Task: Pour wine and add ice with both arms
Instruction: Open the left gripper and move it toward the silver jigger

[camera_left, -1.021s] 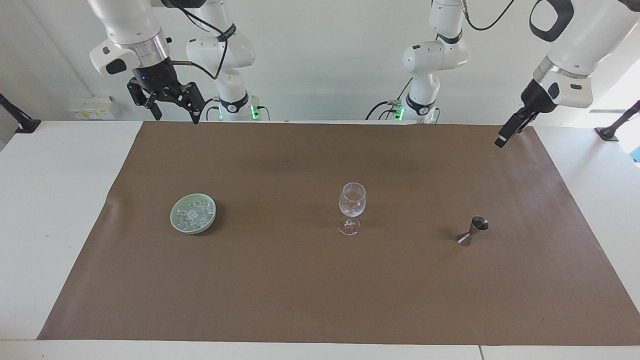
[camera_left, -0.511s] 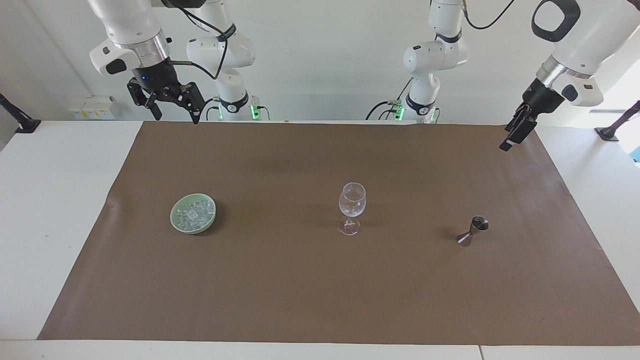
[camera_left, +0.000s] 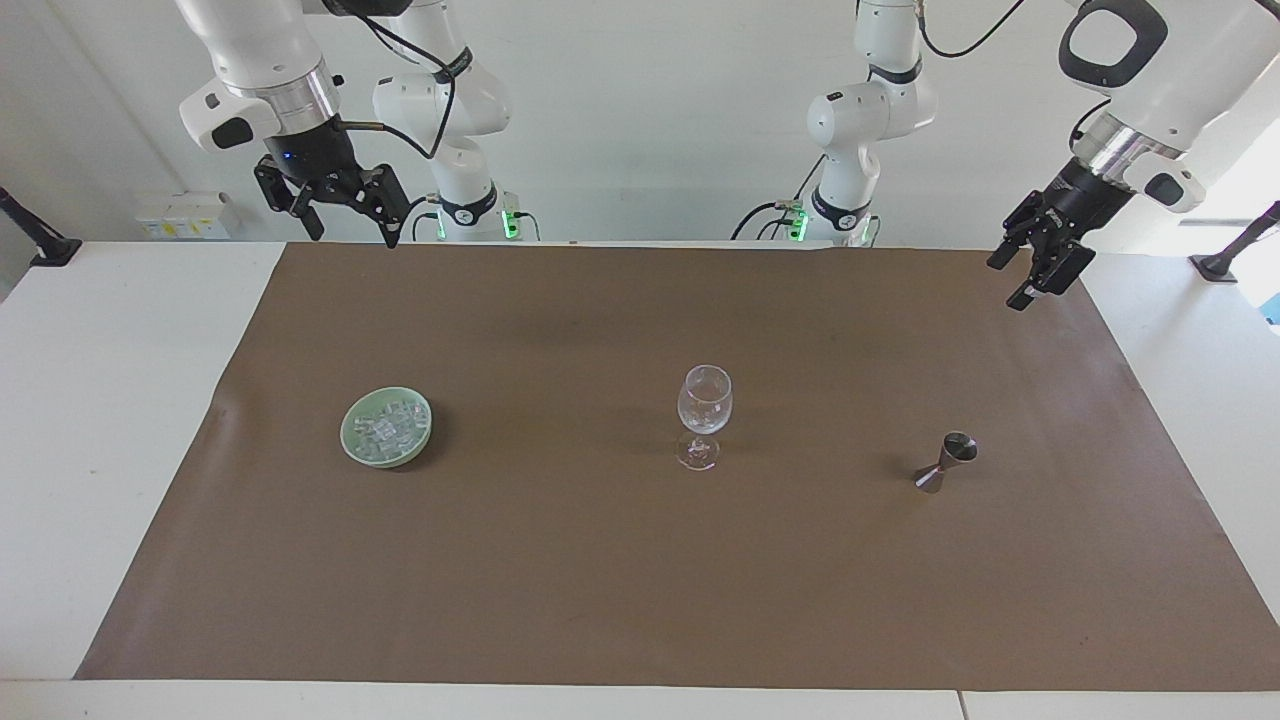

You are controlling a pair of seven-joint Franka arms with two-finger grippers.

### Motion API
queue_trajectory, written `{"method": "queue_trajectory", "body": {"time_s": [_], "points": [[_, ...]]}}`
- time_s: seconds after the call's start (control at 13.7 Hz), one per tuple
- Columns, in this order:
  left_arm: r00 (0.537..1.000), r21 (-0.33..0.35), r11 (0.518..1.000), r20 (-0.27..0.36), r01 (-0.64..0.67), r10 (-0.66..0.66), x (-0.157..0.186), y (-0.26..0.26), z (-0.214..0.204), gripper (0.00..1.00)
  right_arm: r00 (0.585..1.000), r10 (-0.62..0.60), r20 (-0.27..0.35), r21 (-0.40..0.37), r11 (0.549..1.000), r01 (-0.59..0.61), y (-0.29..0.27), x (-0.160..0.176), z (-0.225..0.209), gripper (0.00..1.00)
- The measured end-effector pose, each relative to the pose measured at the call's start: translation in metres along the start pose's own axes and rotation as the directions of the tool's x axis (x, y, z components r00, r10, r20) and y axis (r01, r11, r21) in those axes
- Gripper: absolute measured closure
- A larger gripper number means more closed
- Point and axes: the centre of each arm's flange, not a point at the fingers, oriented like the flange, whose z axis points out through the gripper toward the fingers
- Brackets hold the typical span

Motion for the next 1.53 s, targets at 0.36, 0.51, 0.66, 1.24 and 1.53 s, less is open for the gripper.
{"method": "queue_trajectory", "body": {"time_s": [0.36, 0.51, 0.66, 1.24, 1.53], "points": [[0.987, -0.046, 0.987, 0.041, 0.155, -0.154, 0.008, 0.000, -0.001, 0.00, 1.000, 0.000, 0.000, 0.000, 1.000, 0.000, 0.000, 0.000, 0.000, 0.00], [0.974, -0.062, 0.974, 0.074, 0.219, -0.214, 0.025, -0.006, -0.003, 0.00, 1.000, 0.000, 0.000, 0.000, 1.000, 0.000, 0.000, 0.000, 0.000, 0.00], [0.959, -0.071, 0.960, 0.104, 0.271, -0.263, 0.037, -0.011, 0.000, 0.00, 1.000, 0.000, 0.000, 0.000, 1.000, 0.000, 0.000, 0.000, 0.000, 0.00], [0.901, -0.078, 0.908, 0.186, 0.412, -0.393, 0.071, 0.001, 0.053, 0.00, 1.000, 0.000, 0.000, 0.000, 1.000, 0.000, 0.000, 0.000, 0.000, 0.00], [0.848, -0.060, 0.869, 0.262, 0.491, -0.461, 0.088, 0.006, 0.088, 0.00, 1.000, 0.000, 0.000, 0.000, 1.000, 0.000, 0.000, 0.000, 0.000, 0.00]]}}
